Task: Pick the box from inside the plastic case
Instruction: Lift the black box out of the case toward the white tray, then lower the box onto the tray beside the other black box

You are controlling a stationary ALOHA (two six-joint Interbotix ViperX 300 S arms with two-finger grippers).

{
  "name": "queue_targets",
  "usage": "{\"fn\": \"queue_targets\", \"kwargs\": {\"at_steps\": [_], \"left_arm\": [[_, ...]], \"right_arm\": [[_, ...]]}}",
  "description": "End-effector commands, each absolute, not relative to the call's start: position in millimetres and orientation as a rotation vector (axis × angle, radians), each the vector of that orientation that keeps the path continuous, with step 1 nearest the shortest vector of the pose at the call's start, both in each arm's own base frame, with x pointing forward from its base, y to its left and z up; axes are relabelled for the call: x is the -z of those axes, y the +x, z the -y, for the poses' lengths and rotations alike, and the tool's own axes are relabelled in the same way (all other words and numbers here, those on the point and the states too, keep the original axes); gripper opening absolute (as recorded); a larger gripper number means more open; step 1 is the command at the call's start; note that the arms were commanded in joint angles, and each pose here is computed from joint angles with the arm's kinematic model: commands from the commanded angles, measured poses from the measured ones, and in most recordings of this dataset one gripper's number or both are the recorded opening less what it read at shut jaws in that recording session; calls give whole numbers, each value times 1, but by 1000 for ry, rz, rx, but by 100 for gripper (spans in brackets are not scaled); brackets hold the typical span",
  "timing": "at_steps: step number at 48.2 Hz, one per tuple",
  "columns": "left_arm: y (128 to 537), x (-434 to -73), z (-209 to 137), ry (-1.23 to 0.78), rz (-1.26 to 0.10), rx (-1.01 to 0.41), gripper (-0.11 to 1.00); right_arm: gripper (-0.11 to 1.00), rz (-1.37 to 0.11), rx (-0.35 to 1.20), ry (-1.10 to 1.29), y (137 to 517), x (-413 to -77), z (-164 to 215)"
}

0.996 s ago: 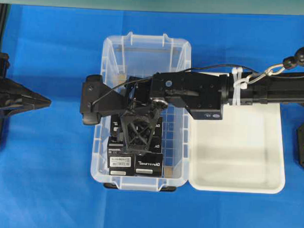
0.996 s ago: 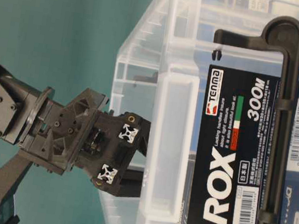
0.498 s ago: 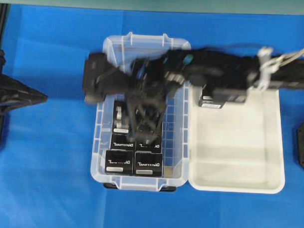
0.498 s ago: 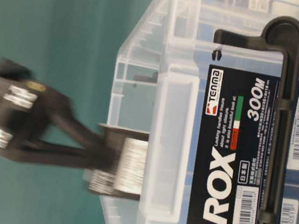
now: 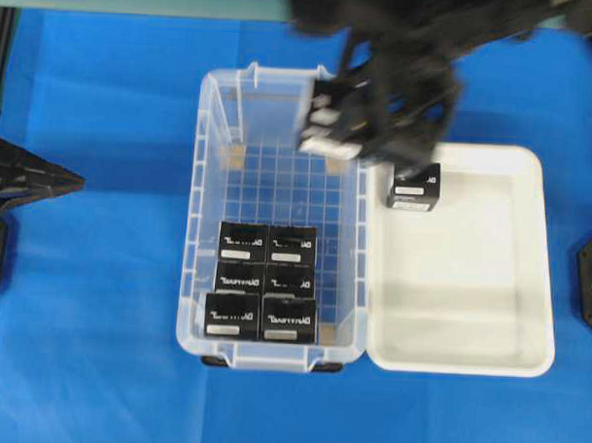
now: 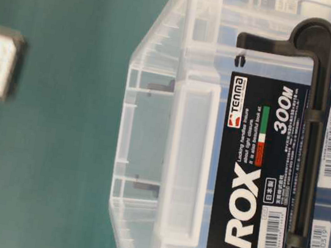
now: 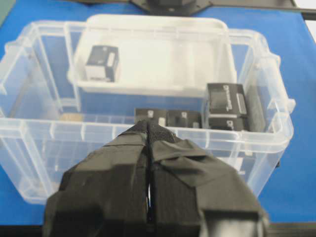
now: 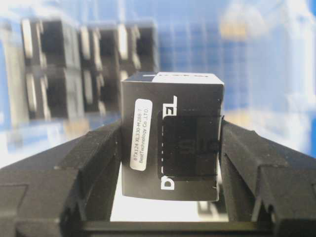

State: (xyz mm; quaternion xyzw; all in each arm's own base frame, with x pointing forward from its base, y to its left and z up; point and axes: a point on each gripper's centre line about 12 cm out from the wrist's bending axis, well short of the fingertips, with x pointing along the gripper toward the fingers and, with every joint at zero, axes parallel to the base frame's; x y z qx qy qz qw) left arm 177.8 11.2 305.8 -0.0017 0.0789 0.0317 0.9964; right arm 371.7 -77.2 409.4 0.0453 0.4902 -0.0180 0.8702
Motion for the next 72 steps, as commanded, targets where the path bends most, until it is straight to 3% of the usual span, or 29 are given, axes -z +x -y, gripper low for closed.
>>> {"fn": "queue_targets", "kwargs": {"at_steps": [1, 10, 20, 27, 47, 72], "left_arm": [[179, -317, -12, 0, -132, -67, -6], [179, -318, -12, 0, -130, -70, -6], [179, -318, -12, -1, -129, -70, -6], [179, -319, -13, -1, -126, -71, -6], [179, -319, -13, -9, -122, -72, -6], [179, -319, -13, -18, -125, -72, -6]], "right_arm": [[60, -999, 63, 93, 346, -423, 79], [60, -1048, 115, 105, 293, -403, 83], [60, -1223, 151, 96, 256, -323, 81], [60, -1255, 145, 57, 243, -284, 80], [60, -1277, 50, -75, 231, -193, 78], [60, -1257, 99, -56, 242, -142, 95]]}}
